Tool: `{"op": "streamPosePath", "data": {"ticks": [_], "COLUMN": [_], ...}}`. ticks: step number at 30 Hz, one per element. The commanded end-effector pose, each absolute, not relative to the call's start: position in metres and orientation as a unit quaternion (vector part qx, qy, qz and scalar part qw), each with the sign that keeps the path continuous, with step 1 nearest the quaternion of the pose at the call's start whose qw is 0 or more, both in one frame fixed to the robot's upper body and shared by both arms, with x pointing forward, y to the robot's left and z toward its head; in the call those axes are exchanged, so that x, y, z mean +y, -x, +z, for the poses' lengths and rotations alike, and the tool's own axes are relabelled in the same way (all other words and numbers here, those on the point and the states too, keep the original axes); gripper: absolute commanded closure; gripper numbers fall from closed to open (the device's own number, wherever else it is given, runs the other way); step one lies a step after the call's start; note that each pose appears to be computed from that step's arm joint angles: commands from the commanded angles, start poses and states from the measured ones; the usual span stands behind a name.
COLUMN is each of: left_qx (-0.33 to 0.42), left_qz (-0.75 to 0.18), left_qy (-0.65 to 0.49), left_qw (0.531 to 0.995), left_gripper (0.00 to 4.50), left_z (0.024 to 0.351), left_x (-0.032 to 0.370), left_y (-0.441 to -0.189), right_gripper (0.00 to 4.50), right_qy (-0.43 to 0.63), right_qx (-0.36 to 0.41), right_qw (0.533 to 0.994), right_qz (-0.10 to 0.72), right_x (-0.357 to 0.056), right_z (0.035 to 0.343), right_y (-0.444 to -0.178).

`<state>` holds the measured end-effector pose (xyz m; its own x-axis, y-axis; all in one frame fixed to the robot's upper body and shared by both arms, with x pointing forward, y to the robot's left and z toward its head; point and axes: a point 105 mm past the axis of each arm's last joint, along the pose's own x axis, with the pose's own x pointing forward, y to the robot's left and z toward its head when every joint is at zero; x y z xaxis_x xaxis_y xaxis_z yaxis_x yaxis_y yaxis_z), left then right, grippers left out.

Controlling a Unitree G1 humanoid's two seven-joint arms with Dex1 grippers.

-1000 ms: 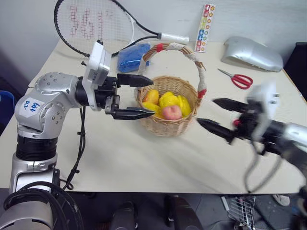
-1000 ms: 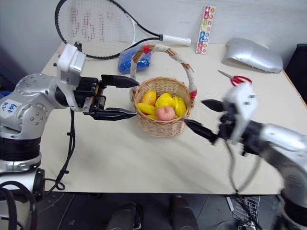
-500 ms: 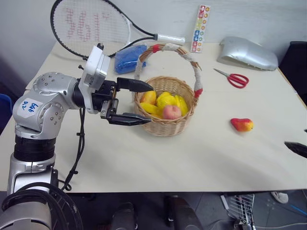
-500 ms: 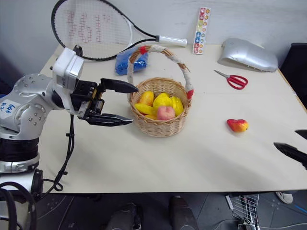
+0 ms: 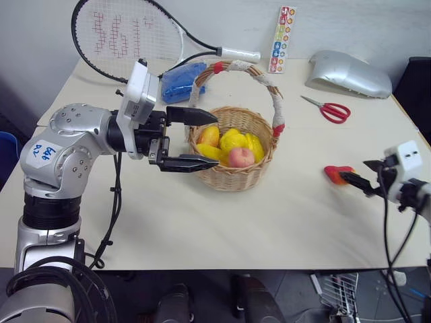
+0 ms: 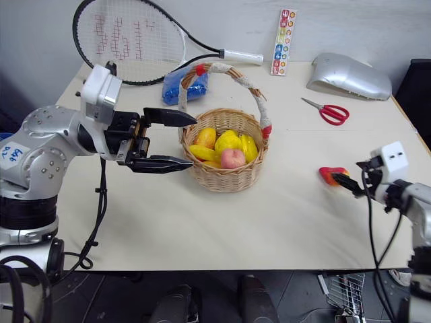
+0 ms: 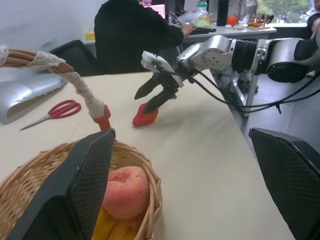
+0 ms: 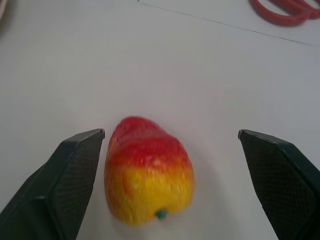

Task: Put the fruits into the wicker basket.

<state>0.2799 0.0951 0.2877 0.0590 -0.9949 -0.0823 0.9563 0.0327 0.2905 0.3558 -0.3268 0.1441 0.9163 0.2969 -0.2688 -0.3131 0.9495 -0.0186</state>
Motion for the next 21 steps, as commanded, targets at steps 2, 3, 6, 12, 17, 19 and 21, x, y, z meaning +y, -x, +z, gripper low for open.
{"op": "streamPosePath", "data": {"ticks": [2,3,6,12,17,19,21], "left_qx": [-0.095,-0.096,-0.095,-0.095,-0.094,-0.094,-0.094], "left_qz": [-0.668,-0.666,-0.657,-0.648,-0.642,-0.641,-0.641], "left_qy": [-0.151,-0.152,-0.155,-0.161,-0.162,-0.161,-0.157], "left_qw": [0.722,0.724,0.731,0.738,0.743,0.744,0.746], "left_gripper": [0.0,0.0,0.0,0.0,0.0,0.0,0.0], "left_z": [0.3,0.3,0.301,0.303,0.303,0.304,0.304], "left_x": [0.101,0.102,0.105,0.108,0.111,0.113,0.115], "left_y": [-0.274,-0.275,-0.276,-0.279,-0.282,-0.282,-0.282], "right_gripper": [0.06,0.06,0.96,2.29,2.29,2.29,2.29], "right_qy": [0.0,0.003,-0.004,-0.01,-0.001,0.012,0.032], "right_qx": [0.142,0.15,0.183,0.162,0.086,0.081,0.075], "right_qw": [0.977,0.977,0.973,0.965,0.913,0.885,0.857], "right_qz": [0.157,0.153,0.137,0.206,0.398,0.458,0.509], "right_x": [-0.328,-0.329,-0.335,-0.321,-0.253,-0.223,-0.187], "right_z": [0.143,0.14,0.129,0.15,0.205,0.216,0.223], "right_y": [-0.361,-0.361,-0.357,-0.34,-0.302,-0.286,-0.273]}}
